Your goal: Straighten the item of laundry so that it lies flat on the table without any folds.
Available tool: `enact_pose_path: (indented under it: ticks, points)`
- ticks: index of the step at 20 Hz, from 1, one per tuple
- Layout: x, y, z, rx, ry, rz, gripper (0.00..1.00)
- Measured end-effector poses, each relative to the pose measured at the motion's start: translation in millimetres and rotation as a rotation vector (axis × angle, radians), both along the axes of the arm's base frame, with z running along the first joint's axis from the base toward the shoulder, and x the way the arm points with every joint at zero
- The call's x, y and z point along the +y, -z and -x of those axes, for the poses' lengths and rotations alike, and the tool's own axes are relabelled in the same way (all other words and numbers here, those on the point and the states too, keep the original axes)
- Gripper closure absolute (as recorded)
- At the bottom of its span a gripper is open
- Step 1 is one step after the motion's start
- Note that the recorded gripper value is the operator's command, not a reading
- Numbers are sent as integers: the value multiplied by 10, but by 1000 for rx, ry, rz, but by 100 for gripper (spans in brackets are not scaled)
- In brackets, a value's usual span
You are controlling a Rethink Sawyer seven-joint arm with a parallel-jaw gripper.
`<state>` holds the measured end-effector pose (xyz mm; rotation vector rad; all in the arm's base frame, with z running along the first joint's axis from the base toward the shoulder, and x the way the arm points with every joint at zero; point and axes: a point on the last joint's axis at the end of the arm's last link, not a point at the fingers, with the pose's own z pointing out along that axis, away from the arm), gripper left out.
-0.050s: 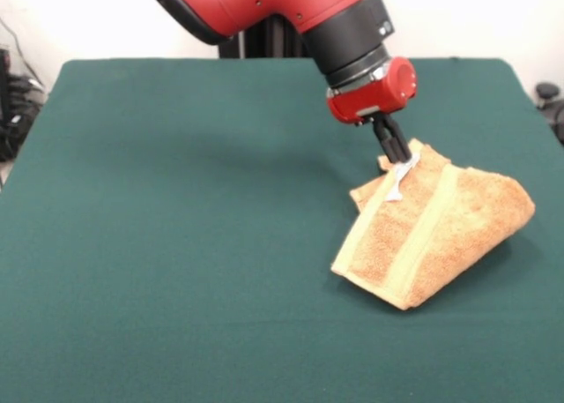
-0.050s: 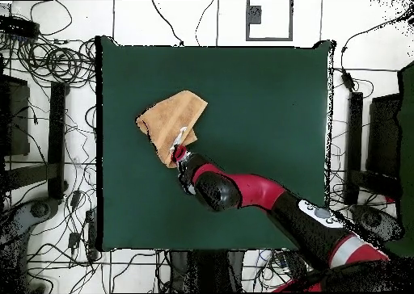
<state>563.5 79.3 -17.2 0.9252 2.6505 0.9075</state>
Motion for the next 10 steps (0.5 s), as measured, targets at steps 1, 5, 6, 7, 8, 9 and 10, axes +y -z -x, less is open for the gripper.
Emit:
enact_pose_path:
  ticks: [1, 5, 6, 7, 8, 9, 10]
  points:
    - [-2, -1, -1, 0, 0, 0, 100]
    - [-15, -20, -12, -4, -1, 5, 100]
    - [-19, -26, -17, -6, -1, 6, 100]
    - [-24, -31, -22, -7, -1, 8, 100]
    - [-30, -37, -27, -9, -1, 9, 100]
    - [-31, -39, -28, -9, -1, 10, 100]
    - [-30, -39, -28, -9, -1, 10, 100]
